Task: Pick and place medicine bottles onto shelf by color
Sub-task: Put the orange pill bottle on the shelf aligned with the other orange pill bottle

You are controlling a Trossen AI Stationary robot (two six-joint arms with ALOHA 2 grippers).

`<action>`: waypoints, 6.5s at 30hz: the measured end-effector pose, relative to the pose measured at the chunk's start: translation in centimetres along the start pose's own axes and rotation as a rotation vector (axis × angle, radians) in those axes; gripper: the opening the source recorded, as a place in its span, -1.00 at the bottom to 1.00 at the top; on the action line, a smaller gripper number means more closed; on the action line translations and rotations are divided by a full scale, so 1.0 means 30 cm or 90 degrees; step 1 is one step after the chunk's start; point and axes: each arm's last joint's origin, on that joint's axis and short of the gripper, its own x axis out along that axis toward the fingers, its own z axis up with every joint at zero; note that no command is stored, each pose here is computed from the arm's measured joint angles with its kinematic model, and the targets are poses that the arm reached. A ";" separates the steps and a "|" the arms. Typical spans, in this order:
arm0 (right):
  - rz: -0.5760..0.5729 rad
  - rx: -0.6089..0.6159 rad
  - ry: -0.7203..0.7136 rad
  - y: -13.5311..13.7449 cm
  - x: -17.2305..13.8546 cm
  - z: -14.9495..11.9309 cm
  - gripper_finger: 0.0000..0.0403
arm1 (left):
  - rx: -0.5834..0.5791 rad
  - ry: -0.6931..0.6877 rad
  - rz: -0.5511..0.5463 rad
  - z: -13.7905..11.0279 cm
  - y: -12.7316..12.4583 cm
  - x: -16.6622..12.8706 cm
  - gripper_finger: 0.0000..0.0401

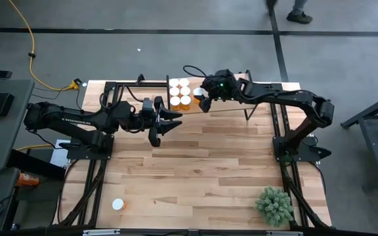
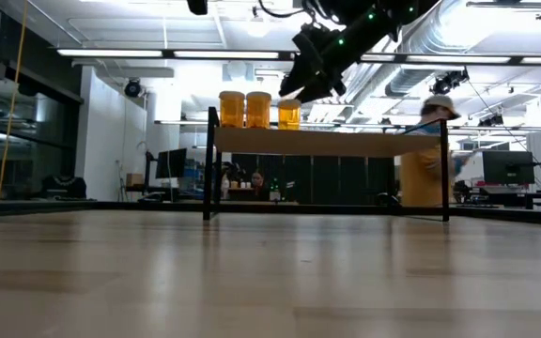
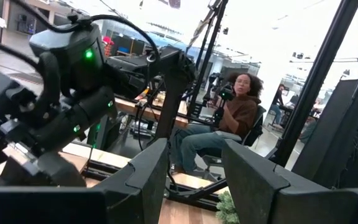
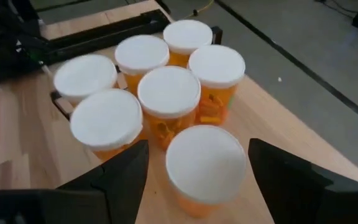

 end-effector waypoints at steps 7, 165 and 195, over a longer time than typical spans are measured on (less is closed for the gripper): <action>0.005 -0.029 -0.054 -0.002 -0.094 0.048 0.33 | 0.000 0.003 0.001 -0.001 0.000 0.000 -0.28; 0.250 0.150 -0.087 0.267 -0.443 -0.388 -0.64 | 0.067 0.688 0.027 -0.386 -0.097 0.075 0.04; 0.265 -0.032 -0.019 0.399 -0.209 -0.368 0.81 | 0.033 0.644 0.051 -0.384 -0.061 0.113 0.04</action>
